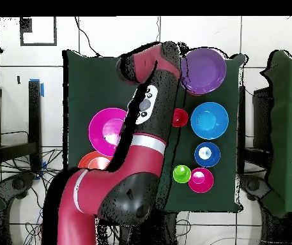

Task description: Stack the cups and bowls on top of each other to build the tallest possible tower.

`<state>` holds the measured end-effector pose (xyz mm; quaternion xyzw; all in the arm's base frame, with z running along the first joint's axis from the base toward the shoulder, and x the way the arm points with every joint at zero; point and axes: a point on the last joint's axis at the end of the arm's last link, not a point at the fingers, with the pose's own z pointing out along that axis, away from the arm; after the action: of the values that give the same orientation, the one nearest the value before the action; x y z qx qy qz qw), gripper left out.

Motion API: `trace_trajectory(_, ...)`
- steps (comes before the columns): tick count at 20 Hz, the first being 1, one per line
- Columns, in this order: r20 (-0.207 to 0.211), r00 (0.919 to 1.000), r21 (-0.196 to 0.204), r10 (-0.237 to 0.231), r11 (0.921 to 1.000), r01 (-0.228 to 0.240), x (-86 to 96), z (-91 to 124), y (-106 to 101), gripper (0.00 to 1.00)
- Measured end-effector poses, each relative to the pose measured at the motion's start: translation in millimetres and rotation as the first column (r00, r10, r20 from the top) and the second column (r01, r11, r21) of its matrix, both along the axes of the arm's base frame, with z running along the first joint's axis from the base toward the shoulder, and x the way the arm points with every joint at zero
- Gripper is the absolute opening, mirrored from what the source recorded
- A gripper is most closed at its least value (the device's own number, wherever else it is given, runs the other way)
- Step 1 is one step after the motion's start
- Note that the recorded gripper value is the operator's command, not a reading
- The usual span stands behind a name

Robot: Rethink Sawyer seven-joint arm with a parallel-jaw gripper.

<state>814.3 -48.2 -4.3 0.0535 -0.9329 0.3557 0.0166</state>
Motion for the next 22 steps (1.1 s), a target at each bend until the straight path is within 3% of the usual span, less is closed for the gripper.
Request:
trace_trajectory(14, -0.001, 0.9998, 0.019, -0.022, 0.9996, 0.022, -0.1, -17, -20, 0.00)
trace_trajectory(22, -0.004, 0.9998, 0.030, -0.018, 0.9994, 0.018, -0.5, -27, -17, 0.00)
